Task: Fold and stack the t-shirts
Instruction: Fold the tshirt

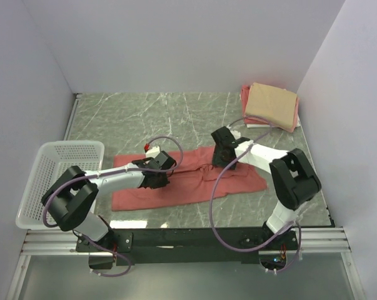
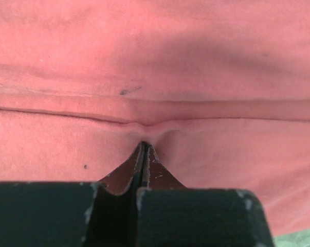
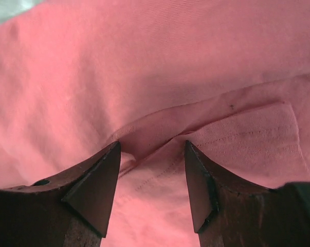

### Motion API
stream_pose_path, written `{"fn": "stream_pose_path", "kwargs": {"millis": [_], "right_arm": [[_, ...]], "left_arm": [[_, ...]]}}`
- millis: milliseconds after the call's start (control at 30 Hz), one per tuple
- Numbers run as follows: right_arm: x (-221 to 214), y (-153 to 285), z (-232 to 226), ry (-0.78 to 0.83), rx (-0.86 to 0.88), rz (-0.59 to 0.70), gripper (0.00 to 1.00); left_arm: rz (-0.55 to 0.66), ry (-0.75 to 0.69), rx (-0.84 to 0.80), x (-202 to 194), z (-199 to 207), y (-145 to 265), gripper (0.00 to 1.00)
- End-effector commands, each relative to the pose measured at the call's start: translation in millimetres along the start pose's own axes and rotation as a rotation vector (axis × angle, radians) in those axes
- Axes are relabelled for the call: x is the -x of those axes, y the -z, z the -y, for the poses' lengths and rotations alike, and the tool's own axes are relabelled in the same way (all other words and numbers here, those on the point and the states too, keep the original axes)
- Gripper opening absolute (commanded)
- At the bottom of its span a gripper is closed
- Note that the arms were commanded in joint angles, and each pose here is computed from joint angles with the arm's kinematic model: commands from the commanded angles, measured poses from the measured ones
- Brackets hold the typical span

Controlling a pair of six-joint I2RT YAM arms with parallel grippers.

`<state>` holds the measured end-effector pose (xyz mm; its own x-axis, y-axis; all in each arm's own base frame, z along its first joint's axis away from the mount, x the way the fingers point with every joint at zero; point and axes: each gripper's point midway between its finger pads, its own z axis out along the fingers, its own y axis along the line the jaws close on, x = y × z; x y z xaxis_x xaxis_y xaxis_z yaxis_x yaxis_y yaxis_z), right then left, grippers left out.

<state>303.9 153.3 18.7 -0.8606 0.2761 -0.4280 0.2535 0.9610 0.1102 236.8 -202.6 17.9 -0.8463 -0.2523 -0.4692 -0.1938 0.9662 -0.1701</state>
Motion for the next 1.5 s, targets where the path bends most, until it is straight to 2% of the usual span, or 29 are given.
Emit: {"fn": "stream_pose_path", "kwargs": {"millis": [0,200,333,500,667,800,900,1000,1067,1133,1200,1233,1267,1333,1400,1433,1467], "right_arm": [[2.4,-8.4,-27.7,0.063,0.027,-0.012,0.59],[18.1,-20.2,-78.7,0.187,0.065,-0.050,0.59],[38.8,-33.4,-116.2,0.282,0.072,-0.065,0.59],[61.4,-48.6,-150.7,0.410,0.109,-0.082,0.59],[102.9,-63.5,-194.6,0.503,0.177,0.000,0.63],[135.0,-65.9,-207.6,0.484,0.223,0.076,0.65],[166.3,-46.5,-207.9,0.419,0.267,0.156,0.65],[201.2,6.4,-204.1,0.338,0.348,0.252,0.66],[213.9,30.1,-203.5,0.278,0.415,0.270,0.66],[230.2,55.5,-190.9,0.188,0.464,0.289,0.66],[227.8,69.6,-180.9,0.128,0.511,0.265,0.66],[230.8,69.4,-169.5,0.066,0.506,0.248,0.66],[227.7,66.8,-161.6,0.041,0.495,0.229,0.66],[209.0,58.0,-144.4,0.007,0.452,0.168,0.65],[189.2,46.6,-126.1,-0.007,0.395,0.133,0.64],[182.5,43.5,-122.1,-0.015,0.390,0.126,0.63],[176.2,40.7,-117.4,-0.026,0.384,0.119,0.62]], "left_arm": [[-0.105,-0.024,0.026,-40.6,-12.1,1.7,0.01],[-0.180,0.002,-0.038,-72.4,-0.1,17.1,0.01],[-0.222,0.074,-0.089,-83.3,9.1,28.0,0.01],[-0.254,0.198,-0.265,-81.1,50.3,49.7,0.04],[-0.235,0.228,-0.399,-63.2,94.4,65.2,0.08],[-0.167,0.206,-0.466,-26.8,130.3,82.2,0.10],[-0.099,0.198,-0.510,4.7,141.5,98.0,0.13],[-0.036,0.228,-0.492,44.7,128.5,102.4,0.16],[0.013,0.262,-0.506,77.4,118.5,101.7,0.20],[0.055,0.231,-0.496,97.5,113.9,94.2,0.21],[0.112,0.218,-0.493,133.0,113.9,92.0,0.20],[0.121,0.168,-0.470,140.7,112.0,79.4,0.20],[0.167,0.181,-0.481,168.2,110.5,82.0,0.22],[0.196,0.123,-0.489,189.5,107.2,67.6,0.24],[0.244,0.107,-0.521,226.8,101.7,67.7,0.29],[0.242,0.036,-0.503,230.8,98.0,50.0,0.31],[0.281,0.016,-0.506,252.9,98.0,53.0,0.36]]}}
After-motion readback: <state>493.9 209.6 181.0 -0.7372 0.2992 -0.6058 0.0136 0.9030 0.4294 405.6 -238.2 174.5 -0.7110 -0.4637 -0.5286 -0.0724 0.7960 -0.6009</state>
